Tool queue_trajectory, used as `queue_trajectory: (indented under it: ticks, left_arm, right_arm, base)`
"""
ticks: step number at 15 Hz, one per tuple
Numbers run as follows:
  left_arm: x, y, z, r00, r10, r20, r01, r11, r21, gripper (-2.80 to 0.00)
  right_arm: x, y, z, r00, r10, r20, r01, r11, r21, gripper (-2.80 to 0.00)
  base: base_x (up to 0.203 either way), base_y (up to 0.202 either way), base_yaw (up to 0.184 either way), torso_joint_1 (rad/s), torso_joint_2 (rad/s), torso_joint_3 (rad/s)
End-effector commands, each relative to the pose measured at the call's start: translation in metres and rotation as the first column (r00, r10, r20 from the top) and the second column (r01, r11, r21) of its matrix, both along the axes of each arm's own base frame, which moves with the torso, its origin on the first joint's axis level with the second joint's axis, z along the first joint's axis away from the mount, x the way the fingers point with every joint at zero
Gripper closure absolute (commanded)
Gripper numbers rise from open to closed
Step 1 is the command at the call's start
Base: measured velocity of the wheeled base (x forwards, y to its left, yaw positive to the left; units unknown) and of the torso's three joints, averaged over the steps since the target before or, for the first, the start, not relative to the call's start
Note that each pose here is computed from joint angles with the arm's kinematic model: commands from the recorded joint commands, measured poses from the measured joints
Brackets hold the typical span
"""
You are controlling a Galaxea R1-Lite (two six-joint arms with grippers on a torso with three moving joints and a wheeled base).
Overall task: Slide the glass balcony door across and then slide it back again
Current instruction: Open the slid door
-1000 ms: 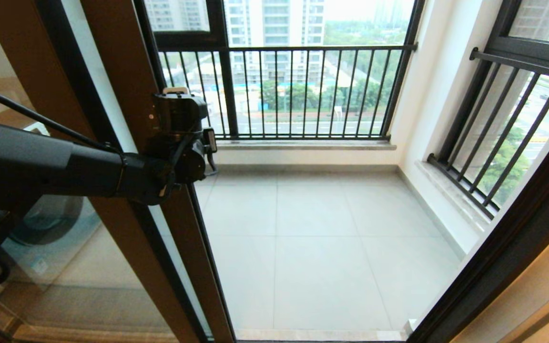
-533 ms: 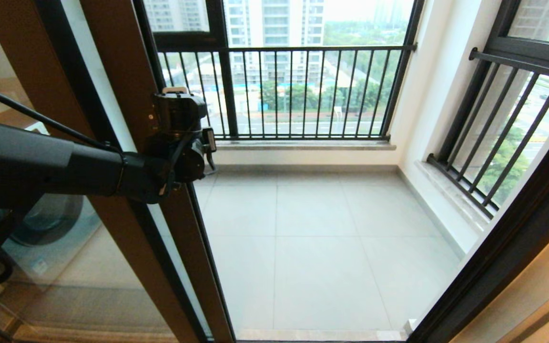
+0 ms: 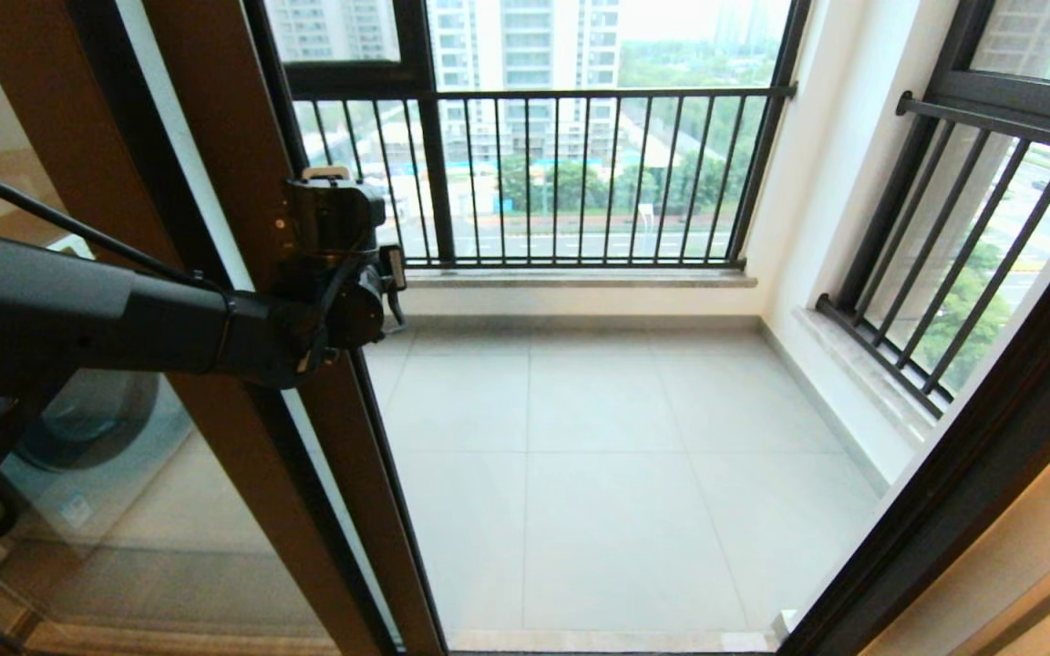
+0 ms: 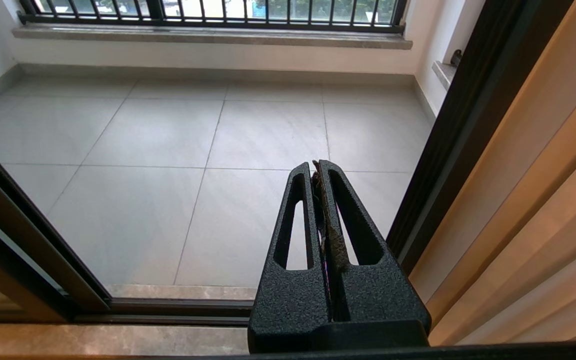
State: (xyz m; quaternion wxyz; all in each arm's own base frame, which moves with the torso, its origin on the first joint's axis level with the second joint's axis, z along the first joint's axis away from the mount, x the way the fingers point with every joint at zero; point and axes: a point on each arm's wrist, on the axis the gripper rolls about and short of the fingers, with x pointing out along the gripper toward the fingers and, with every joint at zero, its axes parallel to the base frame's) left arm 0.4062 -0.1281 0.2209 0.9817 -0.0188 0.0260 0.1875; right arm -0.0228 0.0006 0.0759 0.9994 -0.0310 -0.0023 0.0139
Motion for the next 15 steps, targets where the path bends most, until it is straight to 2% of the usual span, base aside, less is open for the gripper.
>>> queue_trajectory:
  ticks: [1, 9, 10, 12, 14, 15]
  left_arm:
    - [0.000, 0.001, 0.000, 1.000, 0.008, 0.003, -0.008, 1.000, -0.001, 0.00]
    - [0.002, 0.005, 0.000, 1.000, 0.017, 0.006, -0.017, 1.000, -0.003, 0.00]
    - [0.001, 0.002, 0.002, 1.000, 0.002, 0.020, -0.002, 1.000, -0.009, 0.00]
    - [-0.005, -0.013, 0.011, 0.992, -0.062, 0.106, 0.066, 0.997, -0.029, 0.00]
    - [-0.016, -0.032, 0.008, 0.985, -0.123, 0.124, 0.121, 0.992, 0.020, 0.00]
    - [-0.025, -0.040, 0.012, 0.977, -0.150, 0.150, 0.148, 0.989, 0.025, 0.00]
  right_arm:
    - [0.000, 0.000, 0.000, 1.000, 0.002, 0.001, -0.002, 1.000, -0.001, 0.00]
    - [0.000, 0.000, 0.000, 1.000, 0.000, 0.001, 0.000, 1.000, -0.001, 0.00]
    - [0.000, 0.000, 0.000, 1.000, 0.001, 0.001, -0.001, 1.000, -0.001, 0.00]
    - [0.000, 0.000, 0.000, 1.000, 0.000, 0.001, 0.000, 1.000, -0.001, 0.00]
    - [0.000, 0.000, 0.000, 1.000, 0.000, 0.001, 0.000, 1.000, -0.001, 0.00]
    - [0.000, 0.000, 0.000, 1.000, 0.002, 0.001, -0.002, 1.000, -0.001, 0.00]
  base:
    - [0.000, 0.000, 0.000, 0.000, 0.00, 0.000]
    - [0.000, 0.000, 0.000, 0.000, 0.00, 0.000]
    - [0.000, 0.000, 0.000, 0.000, 0.00, 0.000]
    - [0.000, 0.000, 0.000, 0.000, 0.00, 0.000]
    - [0.000, 0.000, 0.000, 0.000, 0.00, 0.000]
    - [0.000, 0.000, 0.000, 0.000, 0.00, 0.000]
